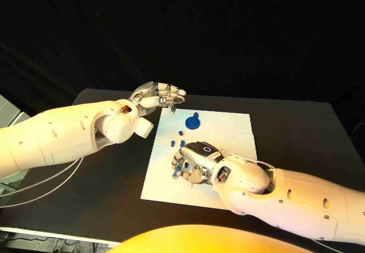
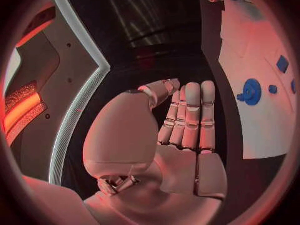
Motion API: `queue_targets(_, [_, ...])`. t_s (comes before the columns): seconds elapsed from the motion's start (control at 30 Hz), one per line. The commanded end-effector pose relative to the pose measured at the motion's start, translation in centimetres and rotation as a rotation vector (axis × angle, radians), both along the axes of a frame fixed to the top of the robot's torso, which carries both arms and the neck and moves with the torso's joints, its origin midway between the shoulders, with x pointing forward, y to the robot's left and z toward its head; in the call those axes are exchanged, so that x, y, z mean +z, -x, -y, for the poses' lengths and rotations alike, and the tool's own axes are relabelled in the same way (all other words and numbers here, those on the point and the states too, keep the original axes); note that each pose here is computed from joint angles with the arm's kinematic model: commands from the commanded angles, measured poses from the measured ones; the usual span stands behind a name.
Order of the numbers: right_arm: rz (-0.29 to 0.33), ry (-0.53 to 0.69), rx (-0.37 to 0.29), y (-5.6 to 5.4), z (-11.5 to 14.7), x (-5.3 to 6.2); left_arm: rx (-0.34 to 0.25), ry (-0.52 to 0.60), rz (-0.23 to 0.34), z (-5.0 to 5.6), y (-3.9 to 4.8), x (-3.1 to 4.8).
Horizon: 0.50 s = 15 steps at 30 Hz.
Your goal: Assemble the parts on the task board
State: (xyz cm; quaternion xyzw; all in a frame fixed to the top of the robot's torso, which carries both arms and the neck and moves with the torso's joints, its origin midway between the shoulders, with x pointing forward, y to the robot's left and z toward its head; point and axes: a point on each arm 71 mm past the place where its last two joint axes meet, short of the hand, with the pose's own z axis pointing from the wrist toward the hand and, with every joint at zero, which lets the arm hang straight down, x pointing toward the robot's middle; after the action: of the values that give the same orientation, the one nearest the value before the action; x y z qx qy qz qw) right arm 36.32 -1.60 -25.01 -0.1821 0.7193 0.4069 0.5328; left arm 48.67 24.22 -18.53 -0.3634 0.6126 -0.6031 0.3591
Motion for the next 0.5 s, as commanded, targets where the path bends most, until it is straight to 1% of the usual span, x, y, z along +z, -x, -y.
queue_targets(0.03, [0.000,0.010,0.019,0.14,-0.09,-0.17,-0.017,0.008,0.008,0.20,0.06,0.17])
queue_targets(0.5, [-0.019,0.044,0.026,0.20,-0.17,-0.79,-0.016,0.007,0.006,0.12,0.08,0.16])
